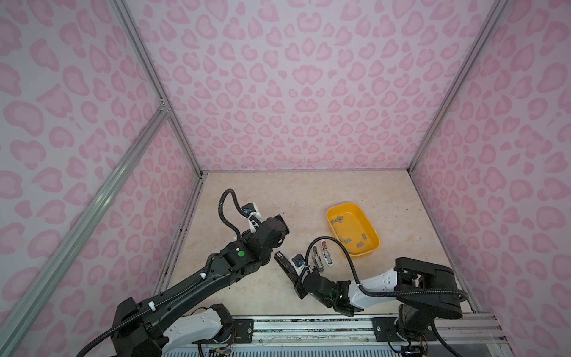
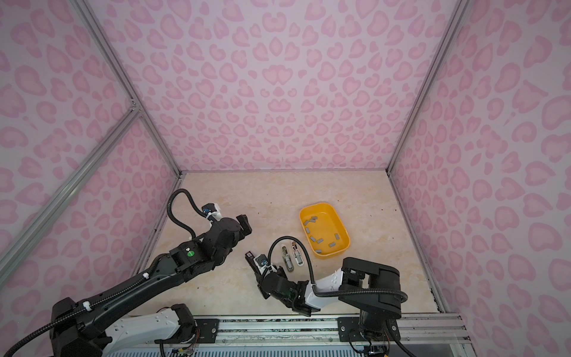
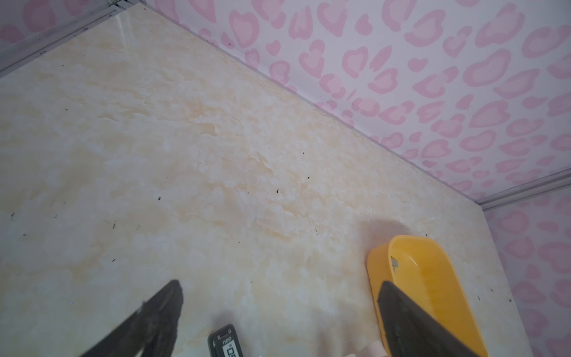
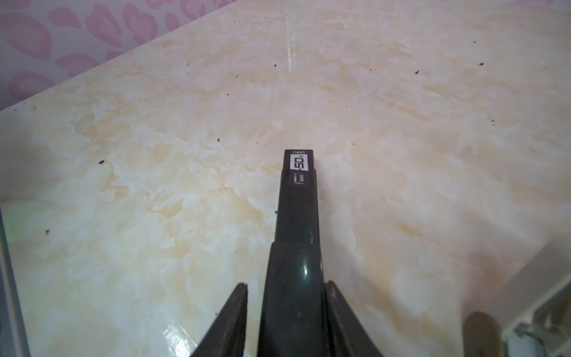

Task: Load the staples into the stapler
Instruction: 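Lift the left gripper off the black stapler while the right gripper withdraws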

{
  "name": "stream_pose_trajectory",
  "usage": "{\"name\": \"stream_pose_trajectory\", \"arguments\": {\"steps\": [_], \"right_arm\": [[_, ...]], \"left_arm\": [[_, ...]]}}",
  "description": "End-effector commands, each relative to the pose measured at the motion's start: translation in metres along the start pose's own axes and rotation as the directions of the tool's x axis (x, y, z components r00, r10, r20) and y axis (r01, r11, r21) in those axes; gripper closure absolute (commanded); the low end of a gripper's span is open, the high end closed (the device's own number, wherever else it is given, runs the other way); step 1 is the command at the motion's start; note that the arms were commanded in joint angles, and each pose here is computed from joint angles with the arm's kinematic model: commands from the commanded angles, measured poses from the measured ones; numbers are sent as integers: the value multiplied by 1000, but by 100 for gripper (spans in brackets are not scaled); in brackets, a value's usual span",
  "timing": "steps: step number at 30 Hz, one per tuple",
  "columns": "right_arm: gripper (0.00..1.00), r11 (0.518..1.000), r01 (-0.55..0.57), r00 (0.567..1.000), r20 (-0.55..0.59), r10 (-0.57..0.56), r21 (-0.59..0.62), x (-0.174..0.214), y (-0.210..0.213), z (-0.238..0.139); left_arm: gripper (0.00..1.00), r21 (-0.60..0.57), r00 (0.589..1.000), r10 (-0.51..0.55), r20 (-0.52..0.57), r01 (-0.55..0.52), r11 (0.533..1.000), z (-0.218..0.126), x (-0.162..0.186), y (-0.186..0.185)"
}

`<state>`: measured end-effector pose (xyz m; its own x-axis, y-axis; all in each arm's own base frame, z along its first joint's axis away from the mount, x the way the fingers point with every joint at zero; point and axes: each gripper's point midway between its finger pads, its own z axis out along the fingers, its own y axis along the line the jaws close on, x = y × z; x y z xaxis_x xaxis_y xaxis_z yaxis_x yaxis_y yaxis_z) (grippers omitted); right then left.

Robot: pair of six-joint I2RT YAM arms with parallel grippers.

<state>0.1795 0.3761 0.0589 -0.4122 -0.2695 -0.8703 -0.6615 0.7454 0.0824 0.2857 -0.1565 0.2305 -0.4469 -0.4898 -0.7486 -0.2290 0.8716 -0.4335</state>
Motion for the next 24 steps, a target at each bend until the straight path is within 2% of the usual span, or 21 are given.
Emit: {"name": "stream_pose_trajectory", "arguments": {"steps": [1, 5, 8, 17, 20, 24], "right_arm": [[66, 997, 1, 1000, -13, 0, 82, 1, -9, 4], [76, 979, -49, 998, -15, 53, 197, -5, -18, 13], [77, 949, -101, 994, -4, 107, 300, -9, -28, 19], [77, 943, -180, 982, 3, 187, 280, -22, -10, 50], [73, 952, -187, 981, -12, 195, 243, -25, 0, 59], [57, 966, -193, 980, -3, 197, 173, -33, 12, 59]], "left_arm": [[3, -47, 998, -54, -33, 53, 998, -12, -2, 13], [4, -14, 995, -95, -3, 95, 995, -25, -17, 11], [4, 12, 992, -124, 22, 124, 992, -33, -28, 12], [4, 40, 985, -163, 63, 161, 986, -41, -36, 23], [4, 39, 987, -155, 48, 154, 987, -37, -31, 24], [4, 43, 990, -139, 7, 139, 989, -34, -29, 15]]}}
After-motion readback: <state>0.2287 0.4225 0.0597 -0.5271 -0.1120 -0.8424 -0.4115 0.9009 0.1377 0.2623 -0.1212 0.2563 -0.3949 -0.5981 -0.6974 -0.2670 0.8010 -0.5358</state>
